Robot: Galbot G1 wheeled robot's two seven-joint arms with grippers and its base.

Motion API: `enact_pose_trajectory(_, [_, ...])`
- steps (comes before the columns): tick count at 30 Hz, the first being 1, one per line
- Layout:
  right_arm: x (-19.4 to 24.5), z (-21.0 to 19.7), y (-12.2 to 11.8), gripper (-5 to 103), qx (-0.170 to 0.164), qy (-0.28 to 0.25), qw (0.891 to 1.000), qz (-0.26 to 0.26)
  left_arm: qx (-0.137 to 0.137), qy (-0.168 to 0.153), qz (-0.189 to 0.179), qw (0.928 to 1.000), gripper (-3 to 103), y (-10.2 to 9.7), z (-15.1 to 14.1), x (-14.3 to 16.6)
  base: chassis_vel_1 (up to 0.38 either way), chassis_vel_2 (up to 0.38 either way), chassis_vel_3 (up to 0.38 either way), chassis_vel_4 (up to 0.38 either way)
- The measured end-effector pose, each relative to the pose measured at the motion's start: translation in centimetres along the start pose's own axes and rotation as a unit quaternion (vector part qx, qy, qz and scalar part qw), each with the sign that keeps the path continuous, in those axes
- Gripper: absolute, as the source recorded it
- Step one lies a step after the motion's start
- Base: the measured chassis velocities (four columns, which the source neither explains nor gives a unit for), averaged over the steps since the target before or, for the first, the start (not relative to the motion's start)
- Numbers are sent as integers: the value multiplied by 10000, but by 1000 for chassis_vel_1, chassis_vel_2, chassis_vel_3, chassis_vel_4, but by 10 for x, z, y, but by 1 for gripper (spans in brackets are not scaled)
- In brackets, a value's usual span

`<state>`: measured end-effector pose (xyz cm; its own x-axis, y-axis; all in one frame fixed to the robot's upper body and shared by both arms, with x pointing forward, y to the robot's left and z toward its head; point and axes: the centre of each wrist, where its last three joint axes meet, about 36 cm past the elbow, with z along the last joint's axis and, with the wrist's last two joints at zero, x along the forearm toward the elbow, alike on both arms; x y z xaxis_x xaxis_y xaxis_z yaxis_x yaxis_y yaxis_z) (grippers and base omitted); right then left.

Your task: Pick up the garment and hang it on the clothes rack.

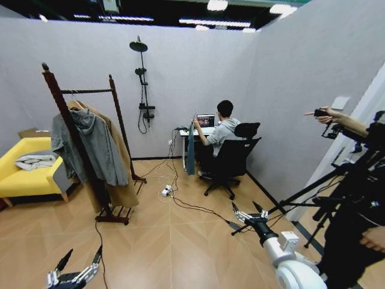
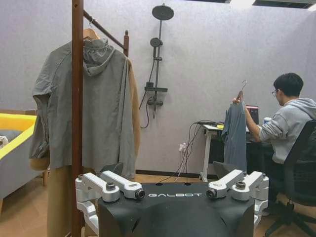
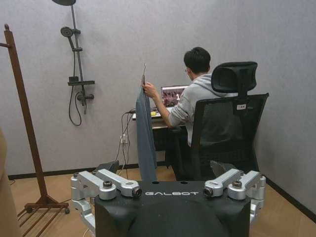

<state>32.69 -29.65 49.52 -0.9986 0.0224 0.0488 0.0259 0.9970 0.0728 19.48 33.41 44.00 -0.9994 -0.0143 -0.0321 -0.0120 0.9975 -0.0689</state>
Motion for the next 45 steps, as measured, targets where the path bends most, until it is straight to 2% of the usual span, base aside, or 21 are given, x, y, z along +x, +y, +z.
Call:
enact_pose_trajectory(5, [-4, -1, 2, 100, -103, 54, 9999, -61, 0, 0, 0, 10000, 100, 0, 0, 0, 0, 0, 0, 0])
enact_pose_trajectory(8, [-6, 2, 0, 100, -150, 10, 9993, -344, 0, 0, 0, 10000, 100, 0, 0, 0, 0, 0, 0, 0])
enact_pose_trajectory(9, [-8, 6, -3, 100, -57, -137, 9985, -528, 0, 0, 0, 10000, 100, 0, 0, 0, 0, 0, 0, 0])
enact_pose_trajectory(10, [-9, 8, -5, 100, 163, -215, 9984, -503, 0, 0, 0, 10000, 100, 0, 0, 0, 0, 0, 0, 0])
enact_pose_trajectory(11, [-9, 10, -6, 100, 406, -279, 9979, -409, 0, 0, 0, 10000, 100, 0, 0, 0, 0, 0, 0, 0])
enact_pose_trajectory(12, [-9, 10, -6, 100, 406, -279, 9979, -409, 0, 0, 0, 10000, 100, 0, 0, 0, 0, 0, 0, 0])
enact_pose_trajectory(14, [-8, 12, -5, 100, 766, -337, 9964, -96, 0, 0, 0, 10000, 100, 0, 0, 0, 0, 0, 0, 0])
enact_pose_trajectory(21, [-7, 12, -4, 100, 871, -429, 9952, -108, 0, 0, 0, 10000, 100, 0, 0, 0, 0, 0, 0, 0])
enact_pose_trajectory(23, [-7, 12, -4, 100, 873, -440, 9951, -153, 0, 0, 0, 10000, 100, 0, 0, 0, 0, 0, 0, 0])
enact_pose_trajectory(26, [-14, 13, -4, 100, 733, -418, 9961, -272, 0, 0, 0, 10000, 100, 0, 0, 0, 0, 0, 0, 0])
enact_pose_trajectory(28, [-16, 13, -5, 100, 526, -312, 9976, -340, 0, 0, 0, 10000, 100, 0, 0, 0, 0, 0, 0, 0])
enact_pose_trajectory(31, [-18, 14, -7, 100, 463, -267, 9980, -331, 0, 0, 0, 10000, 100, 0, 0, 0, 0, 0, 0, 0])
enact_pose_trajectory(45, [-13, 12, -10, 100, 459, -227, 9984, -251, 0, 0, 0, 10000, 100, 0, 0, 0, 0, 0, 0, 0])
